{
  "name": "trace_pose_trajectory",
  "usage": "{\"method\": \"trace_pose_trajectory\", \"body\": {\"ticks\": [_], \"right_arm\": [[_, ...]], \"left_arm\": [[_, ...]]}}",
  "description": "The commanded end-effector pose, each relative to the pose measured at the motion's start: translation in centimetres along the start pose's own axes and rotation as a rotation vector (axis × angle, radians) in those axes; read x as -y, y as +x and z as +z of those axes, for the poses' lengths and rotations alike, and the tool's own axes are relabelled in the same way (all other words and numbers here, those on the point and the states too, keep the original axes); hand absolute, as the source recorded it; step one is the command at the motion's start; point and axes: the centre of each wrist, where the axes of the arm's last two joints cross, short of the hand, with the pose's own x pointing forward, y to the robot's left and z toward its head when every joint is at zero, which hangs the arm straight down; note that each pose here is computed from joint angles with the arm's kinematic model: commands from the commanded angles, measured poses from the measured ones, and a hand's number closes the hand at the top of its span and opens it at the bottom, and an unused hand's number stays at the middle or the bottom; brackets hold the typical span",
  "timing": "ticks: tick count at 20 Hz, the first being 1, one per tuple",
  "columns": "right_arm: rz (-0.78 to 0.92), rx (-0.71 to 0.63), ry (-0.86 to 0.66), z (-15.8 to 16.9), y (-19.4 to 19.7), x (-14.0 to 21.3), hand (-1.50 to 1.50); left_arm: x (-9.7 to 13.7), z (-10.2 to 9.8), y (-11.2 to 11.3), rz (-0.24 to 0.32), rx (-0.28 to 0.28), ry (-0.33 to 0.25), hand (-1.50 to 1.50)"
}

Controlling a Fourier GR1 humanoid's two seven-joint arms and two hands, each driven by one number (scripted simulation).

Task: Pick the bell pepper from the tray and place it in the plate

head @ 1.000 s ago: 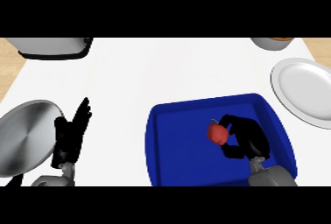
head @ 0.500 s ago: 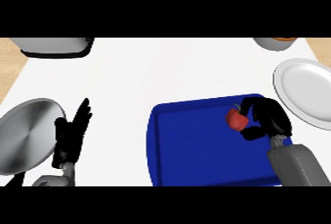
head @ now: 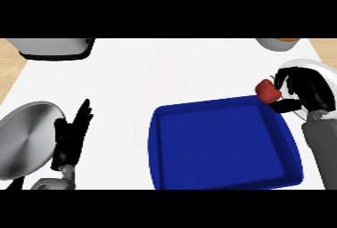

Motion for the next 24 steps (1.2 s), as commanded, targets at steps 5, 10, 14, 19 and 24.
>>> {"method": "trace_pose_trajectory", "body": {"ticks": [5,10,14,19,24], "right_arm": [[-0.012,-0.106,-0.285,-0.3,0.0,6.9,1.5],[-0.025,-0.227,-0.308,-2.7,-3.0,8.2,1.5],[-0.025,-0.273,-0.294,-3.1,-6.5,8.0,1.5],[-0.024,-0.331,-0.26,-3.3,-10.0,7.1,1.5],[0.001,-0.373,-0.207,-2.1,-12.9,6.9,1.5]], "left_arm": [[1.0,0.1,-0.5,0.002,-0.016,0.011,0.0],[-0.8,-0.7,-0.7,0.01,0.0,-0.003,0.0],[-0.9,0.6,1.2,-0.005,0.008,-0.006,0.0],[1.0,-1.0,1.1,-0.002,0.018,0.005,0.0],[1.1,-0.5,0.9,0.014,0.017,-0.028,0.0]]}}
